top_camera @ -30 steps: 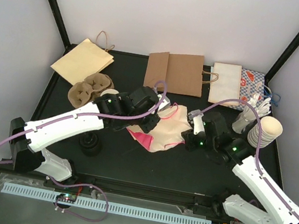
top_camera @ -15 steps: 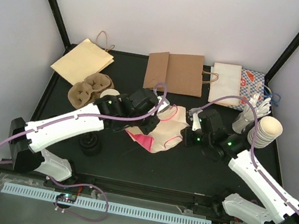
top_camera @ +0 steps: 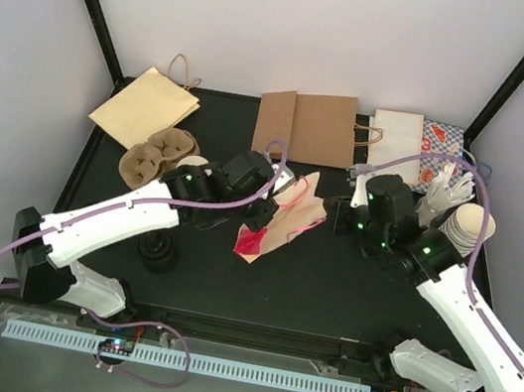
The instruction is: Pack the takeout coffee
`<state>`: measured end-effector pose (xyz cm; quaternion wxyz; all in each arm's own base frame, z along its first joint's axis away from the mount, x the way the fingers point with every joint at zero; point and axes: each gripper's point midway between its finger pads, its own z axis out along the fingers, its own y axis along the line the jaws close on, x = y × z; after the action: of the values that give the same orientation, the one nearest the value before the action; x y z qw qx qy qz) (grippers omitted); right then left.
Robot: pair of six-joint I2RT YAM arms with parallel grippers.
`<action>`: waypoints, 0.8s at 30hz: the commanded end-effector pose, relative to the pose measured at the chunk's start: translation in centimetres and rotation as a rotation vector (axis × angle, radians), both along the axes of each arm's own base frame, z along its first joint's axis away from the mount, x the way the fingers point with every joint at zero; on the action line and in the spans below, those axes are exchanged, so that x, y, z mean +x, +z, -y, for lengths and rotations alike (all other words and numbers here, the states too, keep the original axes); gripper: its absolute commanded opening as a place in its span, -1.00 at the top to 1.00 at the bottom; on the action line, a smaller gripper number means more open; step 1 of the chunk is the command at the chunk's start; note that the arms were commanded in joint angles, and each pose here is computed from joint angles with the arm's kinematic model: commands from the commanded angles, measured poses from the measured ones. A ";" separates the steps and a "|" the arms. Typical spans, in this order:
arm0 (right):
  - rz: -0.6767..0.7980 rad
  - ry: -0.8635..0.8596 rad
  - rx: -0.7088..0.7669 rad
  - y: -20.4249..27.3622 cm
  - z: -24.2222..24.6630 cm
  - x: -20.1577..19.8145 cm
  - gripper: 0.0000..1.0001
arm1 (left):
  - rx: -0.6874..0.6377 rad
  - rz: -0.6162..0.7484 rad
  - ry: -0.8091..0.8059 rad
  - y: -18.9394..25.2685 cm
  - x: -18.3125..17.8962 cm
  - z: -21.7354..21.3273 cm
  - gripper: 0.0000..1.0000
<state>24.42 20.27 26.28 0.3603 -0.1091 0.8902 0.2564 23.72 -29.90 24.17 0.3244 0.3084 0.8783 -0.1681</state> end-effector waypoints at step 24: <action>-0.028 -0.276 0.157 -4.1 3.8 -1.0 -1.00 | -0.549 0.056 0.043 9.7 -1.1 -2.6 0.97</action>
<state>22.60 15.91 20.43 0.3452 0.0324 0.9076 0.2365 23.01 -26.67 30.71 0.3876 0.2130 0.8382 -0.3192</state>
